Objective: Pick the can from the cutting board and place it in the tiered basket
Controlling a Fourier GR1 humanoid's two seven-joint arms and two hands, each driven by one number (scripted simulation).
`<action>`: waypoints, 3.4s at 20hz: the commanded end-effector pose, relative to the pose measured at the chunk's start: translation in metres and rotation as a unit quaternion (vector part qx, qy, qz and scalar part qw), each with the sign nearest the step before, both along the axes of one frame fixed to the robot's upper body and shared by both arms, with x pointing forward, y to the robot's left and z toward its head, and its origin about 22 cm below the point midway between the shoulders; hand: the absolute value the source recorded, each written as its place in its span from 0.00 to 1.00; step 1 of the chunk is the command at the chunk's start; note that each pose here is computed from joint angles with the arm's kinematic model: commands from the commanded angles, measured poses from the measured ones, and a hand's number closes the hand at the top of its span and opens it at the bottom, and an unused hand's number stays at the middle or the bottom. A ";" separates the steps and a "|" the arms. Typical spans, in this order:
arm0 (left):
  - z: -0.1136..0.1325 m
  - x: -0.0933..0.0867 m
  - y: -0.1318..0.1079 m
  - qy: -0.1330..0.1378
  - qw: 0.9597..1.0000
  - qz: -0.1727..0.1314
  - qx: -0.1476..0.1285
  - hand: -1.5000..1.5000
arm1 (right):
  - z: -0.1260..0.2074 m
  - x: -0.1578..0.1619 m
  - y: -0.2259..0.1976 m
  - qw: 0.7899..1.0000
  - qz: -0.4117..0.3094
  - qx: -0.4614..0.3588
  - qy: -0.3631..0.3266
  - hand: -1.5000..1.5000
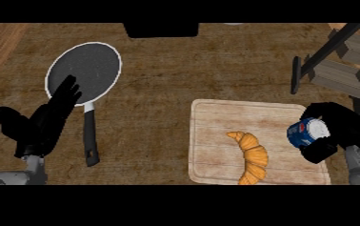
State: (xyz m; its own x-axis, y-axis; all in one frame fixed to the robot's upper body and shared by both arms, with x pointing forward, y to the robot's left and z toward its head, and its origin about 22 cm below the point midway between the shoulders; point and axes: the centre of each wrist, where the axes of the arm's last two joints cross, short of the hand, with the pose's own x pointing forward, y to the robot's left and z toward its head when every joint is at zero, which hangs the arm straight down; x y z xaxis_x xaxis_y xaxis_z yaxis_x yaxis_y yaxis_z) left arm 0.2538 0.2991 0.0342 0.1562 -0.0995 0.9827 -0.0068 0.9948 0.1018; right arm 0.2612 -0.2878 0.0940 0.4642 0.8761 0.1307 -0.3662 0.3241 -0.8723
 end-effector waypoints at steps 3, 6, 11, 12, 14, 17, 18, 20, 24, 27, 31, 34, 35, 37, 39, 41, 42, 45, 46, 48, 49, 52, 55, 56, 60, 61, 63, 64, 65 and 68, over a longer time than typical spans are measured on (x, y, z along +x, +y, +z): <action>-0.006 -0.007 0.009 0.007 1.000 0.028 -0.004 0.50 | 0.064 -0.004 -0.088 0.994 0.067 -0.082 -0.022 1.00; -0.007 -0.009 0.009 0.009 1.000 0.028 -0.004 0.50 | 0.101 -0.003 -0.124 0.989 0.081 -0.093 -0.086 1.00; -0.008 -0.014 0.016 0.013 0.999 0.038 -0.004 0.50 | 0.170 -0.010 -0.177 0.958 0.084 -0.062 -0.266 1.00; -0.005 -0.011 0.015 0.007 0.999 0.039 -0.005 0.50 | 0.175 -0.013 -0.187 0.948 0.086 -0.039 -0.305 1.00; -0.009 -0.014 0.016 0.009 0.999 0.040 0.000 0.50 | 0.188 -0.020 -0.205 0.921 0.093 0.032 -0.377 1.00; -0.005 -0.016 0.016 0.002 0.999 0.032 0.001 0.50 | 0.213 -0.041 -0.238 0.886 0.113 0.077 -0.443 1.00; -0.008 -0.014 0.012 0.008 1.000 0.025 0.000 0.50 | 0.216 -0.048 -0.251 0.876 0.118 0.095 -0.458 1.00; -0.009 -0.016 0.012 0.004 1.000 0.026 0.004 0.50 | 0.238 -0.069 -0.272 0.863 0.146 0.106 -0.473 1.00; 0.002 -0.002 -0.008 -0.012 1.000 -0.007 -0.002 0.50 | 0.278 -0.101 -0.305 0.864 0.147 0.137 -0.462 1.00; 0.007 0.000 0.005 -0.008 1.000 -0.018 -0.001 0.50 | 0.300 -0.114 -0.311 0.874 0.160 0.143 -0.437 1.00; 0.004 0.008 -0.011 -0.009 1.000 -0.027 0.002 0.50 | 0.297 -0.109 -0.316 0.875 0.164 0.143 -0.433 1.00; 0.000 0.013 -0.017 0.001 0.999 -0.033 -0.001 0.50 | 0.324 -0.095 -0.293 0.876 0.174 0.140 -0.427 1.00; 0.001 0.016 -0.009 -0.012 0.999 -0.034 0.007 0.50 | 0.314 -0.080 -0.285 0.879 0.174 0.141 -0.421 1.00; 0.003 0.011 -0.007 -0.010 1.000 -0.024 0.013 0.50 | 0.326 -0.069 -0.264 0.883 0.178 0.149 -0.408 1.00; -0.003 0.016 -0.019 -0.010 0.999 -0.038 0.003 0.50 | 0.327 -0.054 -0.250 0.885 0.167 0.144 -0.410 1.00; 0.005 0.023 -0.035 -0.001 0.999 -0.039 0.002 0.50 | 0.322 -0.046 -0.252 0.882 0.163 0.153 -0.414 1.00; -0.008 0.015 -0.022 -0.007 0.999 -0.039 0.007 0.50 | 0.335 -0.046 -0.239 0.885 0.168 0.152 -0.406 1.00; 0.000 0.005 -0.016 -0.004 1.000 -0.028 0.003 0.50 | 0.329 -0.032 -0.233 0.889 0.166 0.148 -0.400 1.00; 0.010 0.002 -0.011 -0.007 0.999 -0.041 0.007 0.50 | 0.317 -0.019 -0.224 0.894 0.158 0.153 -0.391 1.00; 0.000 0.017 -0.019 -0.009 1.000 -0.026 0.004 0.50 | 0.318 -0.008 -0.217 0.900 0.154 0.145 -0.380 1.00; 0.003 0.015 -0.016 -0.005 1.000 -0.022 0.006 0.50 | 0.305 0.000 -0.219 0.907 0.149 0.152 -0.364 1.00; 0.001 0.012 -0.003 -0.001 1.000 -0.017 0.005 0.50 | 0.300 0.009 -0.208 0.910 0.144 0.151 -0.357 1.00; 0.010 0.012 -0.009 -0.014 1.000 -0.016 0.008 0.50 | 0.292 0.014 -0.217 0.910 0.146 0.153 -0.357 1.00; -0.004 0.008 -0.026 0.005 1.000 -0.022 0.005 0.50 | 0.292 0.022 -0.214 0.913 0.150 0.151 -0.348 1.00; 0.001 0.014 -0.012 -0.004 1.000 -0.025 0.000 0.50 | 0.277 0.040 -0.198 0.907 0.155 0.136 -0.368 1.00; 0.006 -0.005 -0.024 -0.004 0.999 -0.035 0.006 0.50 | 0.273 0.045 -0.200 0.908 0.147 0.132 -0.370 1.00; 0.011 0.014 -0.025 -0.004 1.000 -0.021 0.007 0.50 | 0.271 0.054 -0.190 0.906 0.142 0.125 -0.378 1.00; -0.007 0.007 -0.025 -0.006 1.000 -0.024 0.004 0.50 | 0.275 0.056 -0.195 0.902 0.136 0.125 -0.389 1.00; 0.005 -0.007 -0.006 -0.008 1.000 -0.026 -0.001 0.50 | 0.276 0.053 -0.187 0.906 0.146 0.117 -0.380 1.00; -0.002 0.006 -0.014 -0.001 1.000 -0.020 0.001 0.50 | 0.251 0.073 -0.182 0.899 0.138 0.104 -0.403 1.00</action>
State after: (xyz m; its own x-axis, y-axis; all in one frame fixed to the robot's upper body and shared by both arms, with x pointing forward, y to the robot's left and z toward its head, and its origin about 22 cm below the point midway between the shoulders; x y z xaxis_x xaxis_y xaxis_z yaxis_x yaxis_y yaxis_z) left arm 0.2613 0.2831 0.0327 0.1443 -0.1090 0.9835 0.0376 0.9938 0.1046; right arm 0.3197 -0.4778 0.3579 -0.0865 0.8492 0.5210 0.2196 0.5263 -0.8214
